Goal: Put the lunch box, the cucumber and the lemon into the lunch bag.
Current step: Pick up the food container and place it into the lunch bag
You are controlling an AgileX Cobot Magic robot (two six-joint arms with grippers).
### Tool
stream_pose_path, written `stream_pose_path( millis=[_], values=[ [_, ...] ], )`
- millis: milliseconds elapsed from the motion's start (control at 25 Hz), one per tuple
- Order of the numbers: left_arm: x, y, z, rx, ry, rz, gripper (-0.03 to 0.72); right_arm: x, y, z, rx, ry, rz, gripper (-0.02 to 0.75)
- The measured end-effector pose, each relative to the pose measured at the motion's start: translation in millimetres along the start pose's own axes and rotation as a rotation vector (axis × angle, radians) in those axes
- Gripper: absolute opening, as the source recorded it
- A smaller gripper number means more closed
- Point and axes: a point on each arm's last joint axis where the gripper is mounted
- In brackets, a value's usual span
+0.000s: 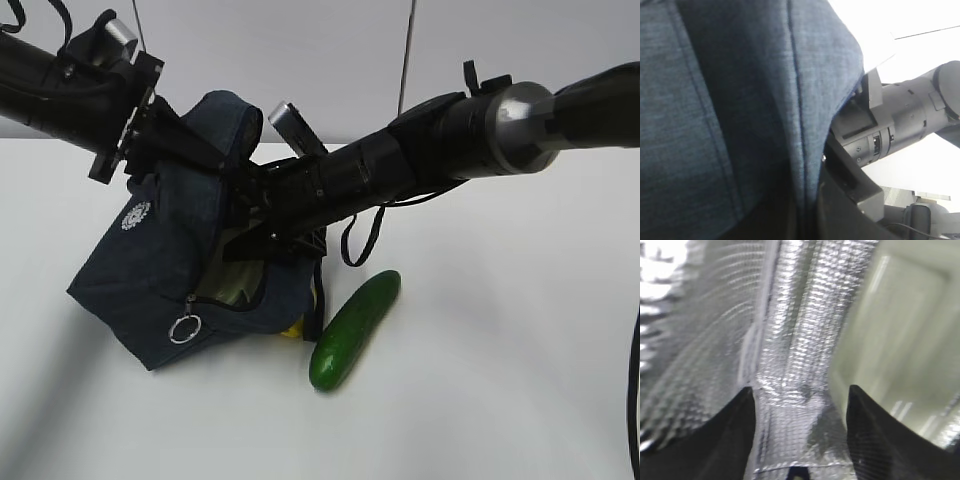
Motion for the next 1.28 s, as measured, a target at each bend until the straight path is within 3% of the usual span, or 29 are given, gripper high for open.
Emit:
stream_pose_path(
  millis=[480,960,1280],
  values=[
    [-1,1,1.1,0.002,0.002,-0.002,-0.008,-3,5,8,-0.067,0.019,0.034,0.435],
    [-2,5,3.1,0.005,0.01,-0.008,-0.008,-8,29,1,-0.17,0.066,0.081,0.435],
    [-3,6,4.0,0.005,0.012,-0.011,-0.008,-5,29,1,-0.178,0.088,0.103,0.443]
  ],
)
Point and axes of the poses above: a point on each arm's last joint axis where the gripper is mounted, y pointing back along that axis away from the gripper, z along the wrist's bending axis when the last joint is at zero, x = y × z, and after that the axes turned 12 degrees about y, right-handed
